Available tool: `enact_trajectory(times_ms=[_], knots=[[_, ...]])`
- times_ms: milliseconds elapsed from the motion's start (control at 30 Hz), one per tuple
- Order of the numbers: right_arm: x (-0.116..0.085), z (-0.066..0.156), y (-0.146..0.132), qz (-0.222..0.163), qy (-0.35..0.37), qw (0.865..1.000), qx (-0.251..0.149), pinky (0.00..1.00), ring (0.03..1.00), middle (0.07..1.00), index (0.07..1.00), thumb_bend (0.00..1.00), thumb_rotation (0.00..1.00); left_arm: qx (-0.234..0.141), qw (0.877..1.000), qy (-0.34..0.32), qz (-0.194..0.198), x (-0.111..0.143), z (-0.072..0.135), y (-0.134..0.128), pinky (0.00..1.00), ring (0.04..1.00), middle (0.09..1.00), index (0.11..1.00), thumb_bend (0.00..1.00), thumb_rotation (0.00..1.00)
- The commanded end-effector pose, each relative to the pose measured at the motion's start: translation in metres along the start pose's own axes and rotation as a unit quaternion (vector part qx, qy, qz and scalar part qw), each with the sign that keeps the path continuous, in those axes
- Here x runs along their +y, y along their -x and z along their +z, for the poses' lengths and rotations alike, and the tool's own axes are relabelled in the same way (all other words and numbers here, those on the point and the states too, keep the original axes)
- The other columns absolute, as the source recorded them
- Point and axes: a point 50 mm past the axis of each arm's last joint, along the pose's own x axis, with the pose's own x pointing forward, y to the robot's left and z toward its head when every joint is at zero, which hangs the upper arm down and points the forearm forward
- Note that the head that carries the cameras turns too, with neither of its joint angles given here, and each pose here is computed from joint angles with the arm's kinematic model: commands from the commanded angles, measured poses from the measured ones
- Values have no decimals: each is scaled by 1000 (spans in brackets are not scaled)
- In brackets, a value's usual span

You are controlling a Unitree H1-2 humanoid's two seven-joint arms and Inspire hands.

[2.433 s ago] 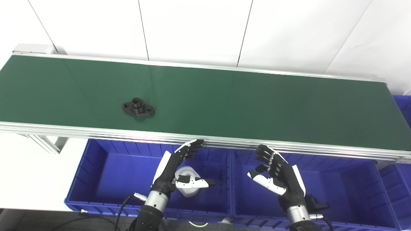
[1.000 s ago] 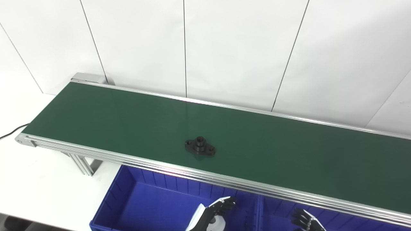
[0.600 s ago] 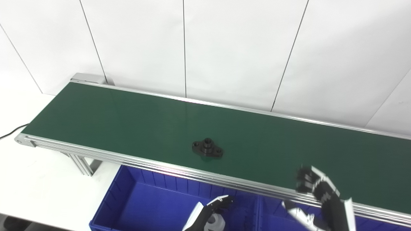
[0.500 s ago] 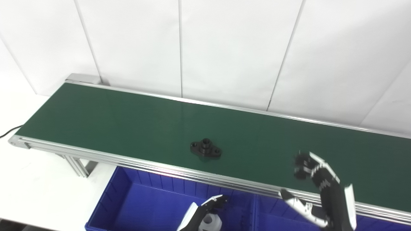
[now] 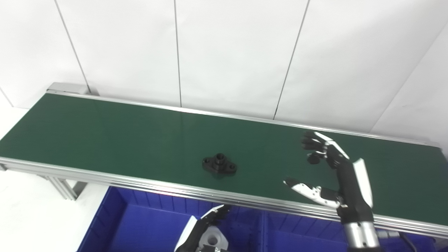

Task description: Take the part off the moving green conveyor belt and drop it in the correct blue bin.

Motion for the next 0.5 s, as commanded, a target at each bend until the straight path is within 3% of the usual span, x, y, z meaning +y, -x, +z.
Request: enact_trajectory(times_ms=[0,200,467], knots=[[-6,12,-18,10,15,1000,-14,665,757,776,799,740,237,-42,999,-2,1,5,17,-14,775,813,833,824,724,164],[2,12,-45,33,47,998,-14,647,733,740,771,756,231,-41,999,-4,1,9,18,-15,765,806,825,816,737,166],[18,0,-78,84,105,991,15,638,697,730,772,766,237,-44,999,-9,-3,12,19,-18,760,801,824,815,738,181]])
